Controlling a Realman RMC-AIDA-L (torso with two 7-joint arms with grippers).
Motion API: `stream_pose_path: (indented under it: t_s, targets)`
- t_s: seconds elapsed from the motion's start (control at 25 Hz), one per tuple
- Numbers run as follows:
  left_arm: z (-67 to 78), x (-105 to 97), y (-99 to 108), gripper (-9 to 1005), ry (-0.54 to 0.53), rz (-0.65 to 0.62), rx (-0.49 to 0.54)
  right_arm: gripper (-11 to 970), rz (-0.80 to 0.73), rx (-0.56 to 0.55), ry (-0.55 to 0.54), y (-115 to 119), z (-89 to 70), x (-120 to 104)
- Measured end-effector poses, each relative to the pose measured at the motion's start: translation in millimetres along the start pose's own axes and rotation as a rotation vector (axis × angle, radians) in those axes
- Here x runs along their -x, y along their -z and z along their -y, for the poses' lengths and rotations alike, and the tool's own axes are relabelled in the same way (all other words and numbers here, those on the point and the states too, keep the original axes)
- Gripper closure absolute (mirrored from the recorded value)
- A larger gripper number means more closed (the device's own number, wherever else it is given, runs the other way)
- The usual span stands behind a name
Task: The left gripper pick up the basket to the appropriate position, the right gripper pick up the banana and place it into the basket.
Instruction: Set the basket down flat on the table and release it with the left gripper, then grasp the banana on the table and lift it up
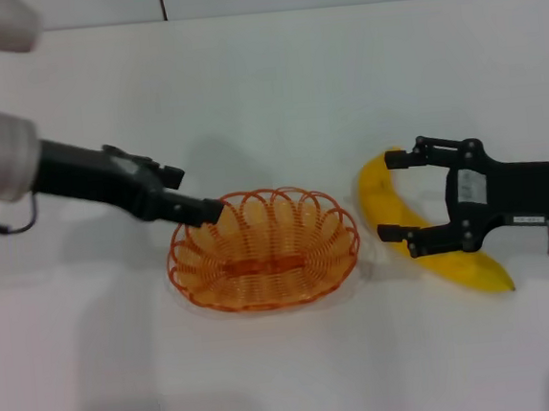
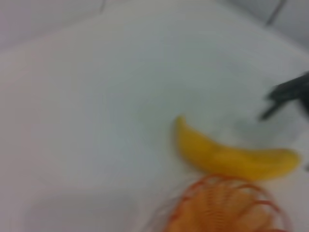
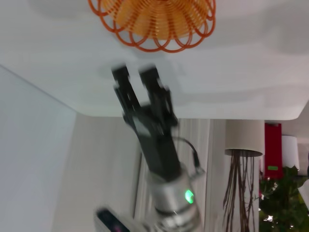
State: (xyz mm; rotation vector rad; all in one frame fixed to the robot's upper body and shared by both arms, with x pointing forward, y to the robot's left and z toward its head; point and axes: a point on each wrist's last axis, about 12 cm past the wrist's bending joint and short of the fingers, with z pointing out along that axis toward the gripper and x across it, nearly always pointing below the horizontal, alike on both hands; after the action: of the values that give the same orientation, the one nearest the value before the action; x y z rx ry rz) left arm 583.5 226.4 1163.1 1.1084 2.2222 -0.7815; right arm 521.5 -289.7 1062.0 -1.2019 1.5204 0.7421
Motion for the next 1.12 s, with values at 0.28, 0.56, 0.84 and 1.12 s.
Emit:
stream_pose_path:
  t_s: [0.28,0.56,0.84,1.12]
  targets:
    - [22.3,-61,54,134,-0.157,0.174,0.016,62,0.017,-0.08,-0.038,16,-6.8,-9]
    - [20.9,-134,64,139,-0.187,0.204,0.01,62,0.0,-0.108,-0.062,26,-10.8,-15]
    - [5.0,-155,61,142,-0.131,0.226,-0.013,62,0.0,-0.093,-0.091,28,-7.6,-10]
    - [1.3,-156,58,142,-0.126,0.236,-0.028,64,0.071,-0.067,-0.106,46,5.2,22]
